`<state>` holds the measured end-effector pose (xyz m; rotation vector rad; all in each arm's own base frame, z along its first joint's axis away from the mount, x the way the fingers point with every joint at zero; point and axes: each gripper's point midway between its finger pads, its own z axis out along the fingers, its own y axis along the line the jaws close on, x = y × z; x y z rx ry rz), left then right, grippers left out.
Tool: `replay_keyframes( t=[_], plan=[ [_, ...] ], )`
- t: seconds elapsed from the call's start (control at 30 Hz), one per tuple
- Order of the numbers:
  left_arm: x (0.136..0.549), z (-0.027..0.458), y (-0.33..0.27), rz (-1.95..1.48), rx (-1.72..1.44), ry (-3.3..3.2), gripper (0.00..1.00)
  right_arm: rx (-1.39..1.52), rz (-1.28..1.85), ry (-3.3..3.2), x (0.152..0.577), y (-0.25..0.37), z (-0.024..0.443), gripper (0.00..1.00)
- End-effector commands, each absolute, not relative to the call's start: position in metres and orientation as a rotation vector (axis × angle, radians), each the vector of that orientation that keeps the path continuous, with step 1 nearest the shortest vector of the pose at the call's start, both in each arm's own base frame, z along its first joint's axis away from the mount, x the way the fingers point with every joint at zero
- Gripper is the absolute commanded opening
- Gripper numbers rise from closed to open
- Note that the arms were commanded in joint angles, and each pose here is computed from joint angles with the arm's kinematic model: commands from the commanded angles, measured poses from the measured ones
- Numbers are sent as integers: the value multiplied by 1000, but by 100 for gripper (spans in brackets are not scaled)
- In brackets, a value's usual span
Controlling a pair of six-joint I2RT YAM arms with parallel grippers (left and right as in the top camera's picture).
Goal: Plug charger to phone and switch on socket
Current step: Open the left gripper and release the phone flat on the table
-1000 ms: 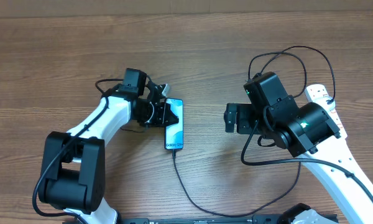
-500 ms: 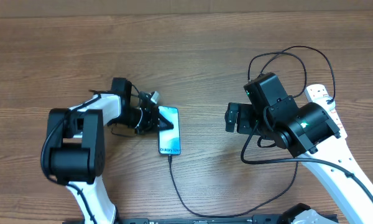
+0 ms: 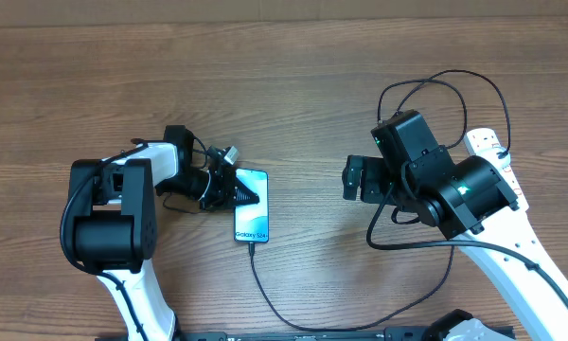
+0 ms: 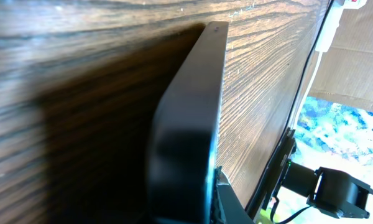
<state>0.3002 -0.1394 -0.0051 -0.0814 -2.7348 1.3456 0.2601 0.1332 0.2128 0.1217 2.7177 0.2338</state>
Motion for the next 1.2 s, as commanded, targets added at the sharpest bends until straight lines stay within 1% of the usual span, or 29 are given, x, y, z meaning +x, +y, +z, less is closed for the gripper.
replay_keyframes(
  t=[0.0, 0.1, 0.3, 0.33, 0.4, 0.47, 0.53, 0.6, 0.73, 0.87, 1.03, 1.17],
  plan=[
    [293, -52, -97, 918, -164, -2876, 8, 132, 235, 2695, 261, 131, 220, 100],
    [294, -54, -95, 891, -153, -2886, 9, 132, 236, 2694, 261, 131, 220, 100],
    [293, -68, -69, 630, -76, -2931, 13, 133, 244, 2684, 263, 133, 221, 100],
    [293, -69, -66, 604, -74, -2935, 14, 133, 244, 2684, 263, 133, 221, 100],
    [293, -70, -63, 571, -77, -2940, 23, 132, 248, 2679, 264, 133, 222, 100],
    [293, -70, -63, 572, -75, -2940, 25, 133, 249, 2678, 264, 133, 222, 100],
    [293, -70, -63, 571, -71, -2940, 31, 133, 249, 2678, 264, 133, 222, 100],
    [293, -70, -63, 571, -72, -2939, 33, 133, 249, 2678, 264, 133, 222, 100],
    [292, -70, -63, 570, -73, -2936, 34, 133, 251, 2674, 265, 134, 223, 100],
    [289, -70, -63, 579, -175, -2931, 35, 133, 252, 2674, 265, 134, 223, 100],
    [287, -69, -64, 589, -261, -2925, 32, 133, 252, 2673, 266, 134, 222, 100],
    [286, -69, -64, 598, -315, -2923, 32, 133, 241, 2689, 268, 135, 217, 100]
  ],
)
